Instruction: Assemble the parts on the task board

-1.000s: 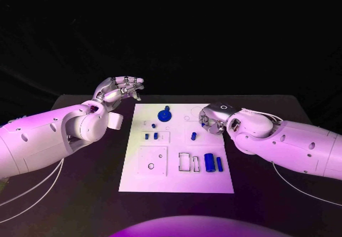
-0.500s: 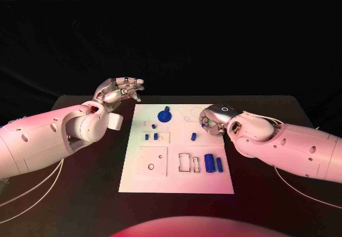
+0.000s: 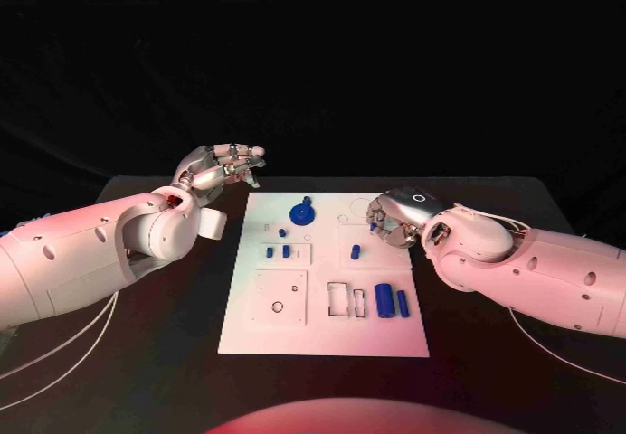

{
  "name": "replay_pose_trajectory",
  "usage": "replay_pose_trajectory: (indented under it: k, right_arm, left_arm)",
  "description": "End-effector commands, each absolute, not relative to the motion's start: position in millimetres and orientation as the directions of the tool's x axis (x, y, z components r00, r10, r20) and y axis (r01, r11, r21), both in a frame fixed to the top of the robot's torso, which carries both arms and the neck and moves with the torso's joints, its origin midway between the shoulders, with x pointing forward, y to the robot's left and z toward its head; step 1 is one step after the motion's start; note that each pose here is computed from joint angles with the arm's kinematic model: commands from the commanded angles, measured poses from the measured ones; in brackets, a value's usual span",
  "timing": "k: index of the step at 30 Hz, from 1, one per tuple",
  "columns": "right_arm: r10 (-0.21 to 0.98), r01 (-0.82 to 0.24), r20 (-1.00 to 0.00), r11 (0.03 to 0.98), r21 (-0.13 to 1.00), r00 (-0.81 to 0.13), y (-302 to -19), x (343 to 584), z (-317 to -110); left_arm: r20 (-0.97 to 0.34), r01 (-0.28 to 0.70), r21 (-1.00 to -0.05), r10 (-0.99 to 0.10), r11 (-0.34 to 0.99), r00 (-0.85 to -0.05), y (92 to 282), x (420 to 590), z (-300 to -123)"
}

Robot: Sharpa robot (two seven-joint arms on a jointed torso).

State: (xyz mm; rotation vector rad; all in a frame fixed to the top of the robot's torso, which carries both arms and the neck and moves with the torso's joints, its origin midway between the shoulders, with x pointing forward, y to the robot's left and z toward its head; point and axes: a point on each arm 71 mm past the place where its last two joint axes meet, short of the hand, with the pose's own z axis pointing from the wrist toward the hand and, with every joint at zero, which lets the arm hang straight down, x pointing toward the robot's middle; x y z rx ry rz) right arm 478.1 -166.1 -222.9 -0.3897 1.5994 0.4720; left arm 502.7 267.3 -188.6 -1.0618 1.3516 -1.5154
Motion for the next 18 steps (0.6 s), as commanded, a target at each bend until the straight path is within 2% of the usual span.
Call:
replay_pose_trajectory:
  k: [1, 8, 18]
  right_arm:
    - [0.067, -0.525, -0.997, 0.847, 0.081, -0.046, -164.6, 474.2, -215.6]
    - [0.128, -0.56, -0.991, 0.818, 0.131, -0.044, -151.8, 461.1, -206.3]
    - [0.202, -0.646, -0.976, 0.734, 0.209, -0.086, -110.7, 435.4, -197.2]
  left_arm:
    - [0.066, 0.049, -0.995, -0.951, -0.084, -0.301, 266.3, 502.9, -187.9]
    - [0.064, 0.054, -0.995, -0.953, -0.084, -0.297, 266.3, 502.9, -187.9]
    - [0.067, 0.055, -0.995, -0.951, -0.088, -0.302, 263.5, 502.3, -189.1]
